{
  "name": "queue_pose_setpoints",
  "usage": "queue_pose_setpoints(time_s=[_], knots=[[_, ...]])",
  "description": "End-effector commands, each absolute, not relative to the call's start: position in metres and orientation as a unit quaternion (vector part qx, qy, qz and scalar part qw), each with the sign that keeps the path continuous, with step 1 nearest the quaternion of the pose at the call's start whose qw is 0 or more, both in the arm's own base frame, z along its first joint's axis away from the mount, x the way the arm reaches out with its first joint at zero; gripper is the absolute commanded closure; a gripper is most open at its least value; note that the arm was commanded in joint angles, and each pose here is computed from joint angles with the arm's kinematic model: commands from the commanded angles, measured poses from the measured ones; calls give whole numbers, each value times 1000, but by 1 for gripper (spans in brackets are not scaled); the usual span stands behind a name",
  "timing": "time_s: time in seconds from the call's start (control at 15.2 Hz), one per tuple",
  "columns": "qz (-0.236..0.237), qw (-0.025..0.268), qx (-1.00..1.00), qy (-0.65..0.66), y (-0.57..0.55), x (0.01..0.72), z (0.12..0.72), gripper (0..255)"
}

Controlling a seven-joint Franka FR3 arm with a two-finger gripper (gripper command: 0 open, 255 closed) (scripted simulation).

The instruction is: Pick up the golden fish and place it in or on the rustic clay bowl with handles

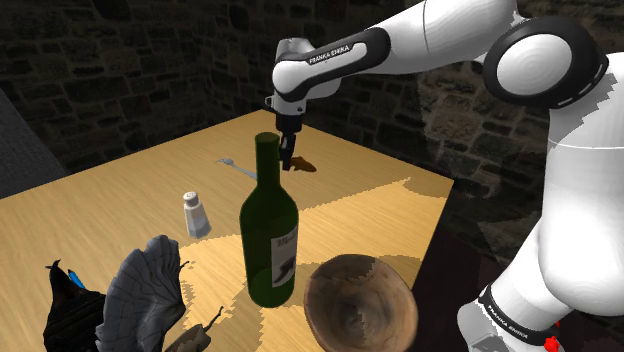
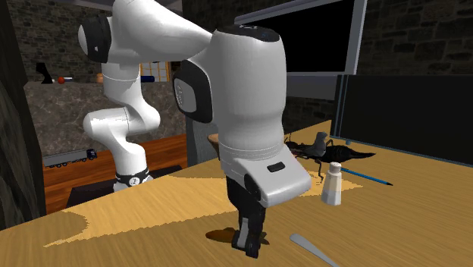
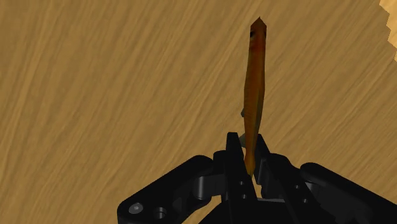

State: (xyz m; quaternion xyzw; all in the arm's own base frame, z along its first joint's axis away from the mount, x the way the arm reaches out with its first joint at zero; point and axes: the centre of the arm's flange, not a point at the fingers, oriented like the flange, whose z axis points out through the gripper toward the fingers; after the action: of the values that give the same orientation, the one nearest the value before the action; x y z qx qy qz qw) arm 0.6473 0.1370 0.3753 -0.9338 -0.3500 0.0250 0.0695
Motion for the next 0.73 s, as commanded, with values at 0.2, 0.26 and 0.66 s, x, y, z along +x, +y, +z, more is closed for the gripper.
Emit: queue_pose_setpoints(time_s=[0.2, 0.26, 0.66], knots=[[25, 70, -934, -350, 136, 647, 402, 255], [25, 70, -934, -350, 136, 647, 408, 255], [25, 70, -934, -350, 136, 647, 439, 255]])
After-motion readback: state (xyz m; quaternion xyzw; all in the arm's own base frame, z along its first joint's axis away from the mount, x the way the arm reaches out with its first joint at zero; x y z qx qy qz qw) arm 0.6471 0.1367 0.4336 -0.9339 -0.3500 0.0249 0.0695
